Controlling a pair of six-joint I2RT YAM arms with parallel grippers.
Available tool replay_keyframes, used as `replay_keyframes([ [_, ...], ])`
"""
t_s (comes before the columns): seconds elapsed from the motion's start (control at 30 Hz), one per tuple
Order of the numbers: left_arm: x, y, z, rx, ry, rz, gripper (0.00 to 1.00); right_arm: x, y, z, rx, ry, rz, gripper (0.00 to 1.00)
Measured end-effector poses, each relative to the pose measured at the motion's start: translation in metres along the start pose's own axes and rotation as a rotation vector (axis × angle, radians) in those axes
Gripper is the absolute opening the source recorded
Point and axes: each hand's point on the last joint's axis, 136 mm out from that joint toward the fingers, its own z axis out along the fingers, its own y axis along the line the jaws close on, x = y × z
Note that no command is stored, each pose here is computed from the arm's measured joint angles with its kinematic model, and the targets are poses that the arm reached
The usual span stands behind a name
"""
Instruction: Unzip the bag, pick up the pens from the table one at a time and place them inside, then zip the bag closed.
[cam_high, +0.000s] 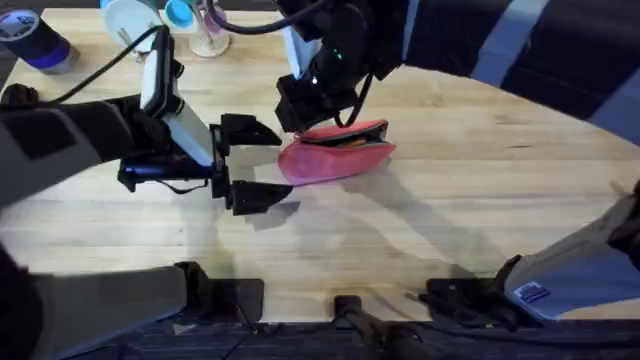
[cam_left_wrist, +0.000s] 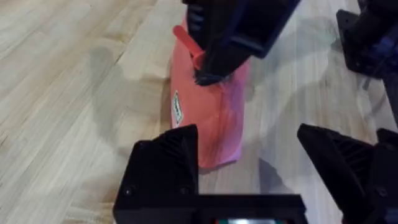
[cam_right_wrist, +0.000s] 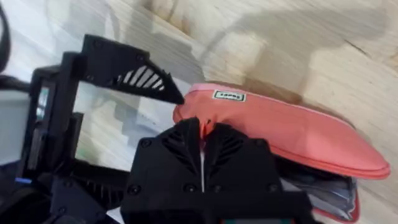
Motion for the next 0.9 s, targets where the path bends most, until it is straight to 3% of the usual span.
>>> replay_keyframes([
  [0.27,0.003,0.009,0.004,0.004,-0.048,-0.010,0.993,0.000,0.000,0.000,0.000,0.000,0.000,0.031],
  [0.53,0.007,0.018,0.007,-0.004,-0.053,0.028,0.995,0.000,0.000,0.000,-0.001,-0.001,0.000,0.031],
  [0.87,0.009,0.019,0.030,0.063,-0.052,0.064,0.975,0.000,0.000,0.000,0.000,-0.001,0.000,0.031],
  [0.9,0.008,0.018,0.032,0.068,-0.052,0.061,0.927,0.000,0.000,0.000,-0.001,-0.001,0.000,0.031],
])
